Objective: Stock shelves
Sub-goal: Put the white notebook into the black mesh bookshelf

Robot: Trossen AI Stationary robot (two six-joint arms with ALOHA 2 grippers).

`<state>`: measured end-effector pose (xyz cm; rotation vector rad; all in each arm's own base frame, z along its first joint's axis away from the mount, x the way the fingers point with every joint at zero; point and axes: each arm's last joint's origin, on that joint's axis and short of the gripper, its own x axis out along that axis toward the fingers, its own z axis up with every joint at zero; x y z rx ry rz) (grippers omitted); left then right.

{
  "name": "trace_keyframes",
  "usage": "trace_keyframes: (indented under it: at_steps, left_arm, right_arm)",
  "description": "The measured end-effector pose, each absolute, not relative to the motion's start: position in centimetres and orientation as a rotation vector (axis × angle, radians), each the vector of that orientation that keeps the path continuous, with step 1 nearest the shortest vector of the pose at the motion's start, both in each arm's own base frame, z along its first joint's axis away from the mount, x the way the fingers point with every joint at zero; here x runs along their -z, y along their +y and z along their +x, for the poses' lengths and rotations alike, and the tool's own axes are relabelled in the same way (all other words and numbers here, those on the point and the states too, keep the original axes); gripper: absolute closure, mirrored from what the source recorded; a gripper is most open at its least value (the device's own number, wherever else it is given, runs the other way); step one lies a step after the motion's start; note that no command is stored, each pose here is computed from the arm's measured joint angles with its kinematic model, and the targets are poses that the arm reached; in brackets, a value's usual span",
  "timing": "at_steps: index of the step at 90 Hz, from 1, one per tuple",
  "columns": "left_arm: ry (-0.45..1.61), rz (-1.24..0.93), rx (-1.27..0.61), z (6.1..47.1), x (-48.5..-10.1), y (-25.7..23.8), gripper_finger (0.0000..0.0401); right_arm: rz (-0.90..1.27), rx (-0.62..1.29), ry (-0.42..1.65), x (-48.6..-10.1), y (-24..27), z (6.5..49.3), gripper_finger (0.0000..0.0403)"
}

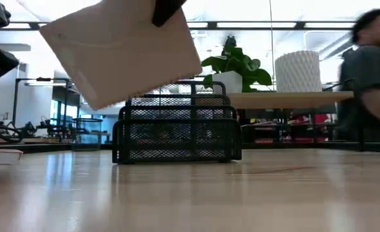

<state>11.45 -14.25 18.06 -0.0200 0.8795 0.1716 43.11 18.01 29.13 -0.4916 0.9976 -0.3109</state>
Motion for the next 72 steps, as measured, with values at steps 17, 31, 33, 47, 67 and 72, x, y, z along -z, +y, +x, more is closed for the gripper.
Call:
trace_keyframes:
  at_steps: [17, 31, 33, 47, 67, 72]
  left_arm:
    - [0.868, -0.016, -0.178, 11.5, -18.0, -14.3, 0.0401]
    - [0.855, -0.014, -0.184, 11.6, -18.0, -14.3, 0.0401]
    - [0.855, -0.014, -0.184, 11.6, -18.0, -14.3, 0.0401]
    - [0.853, -0.013, -0.185, 11.6, -18.0, -14.3, 0.0401]
    - [0.853, -0.013, -0.185, 11.6, -18.0, -14.3, 0.0401]
    - [0.853, -0.013, -0.185, 11.6, -18.0, -14.3, 0.0401]
  right_arm:
    - [-0.470, 0.334, 1.024, -29.9, 15.9, 43.2, 0.0394]
    - [-0.380, 0.249, 1.088, -29.8, 14.2, 43.8, 0.0394]
    - [-0.373, 0.245, 1.093, -29.7, 13.9, 43.9, 0.0394]
    - [-0.355, 0.267, 1.108, -29.5, 12.6, 44.3, 0.0394]
    - [-0.311, 0.320, 1.132, -28.4, 11.8, 44.4, 0.0394]
    - [-0.288, 0.340, 1.130, -28.1, 11.8, 44.5, 0.0394]
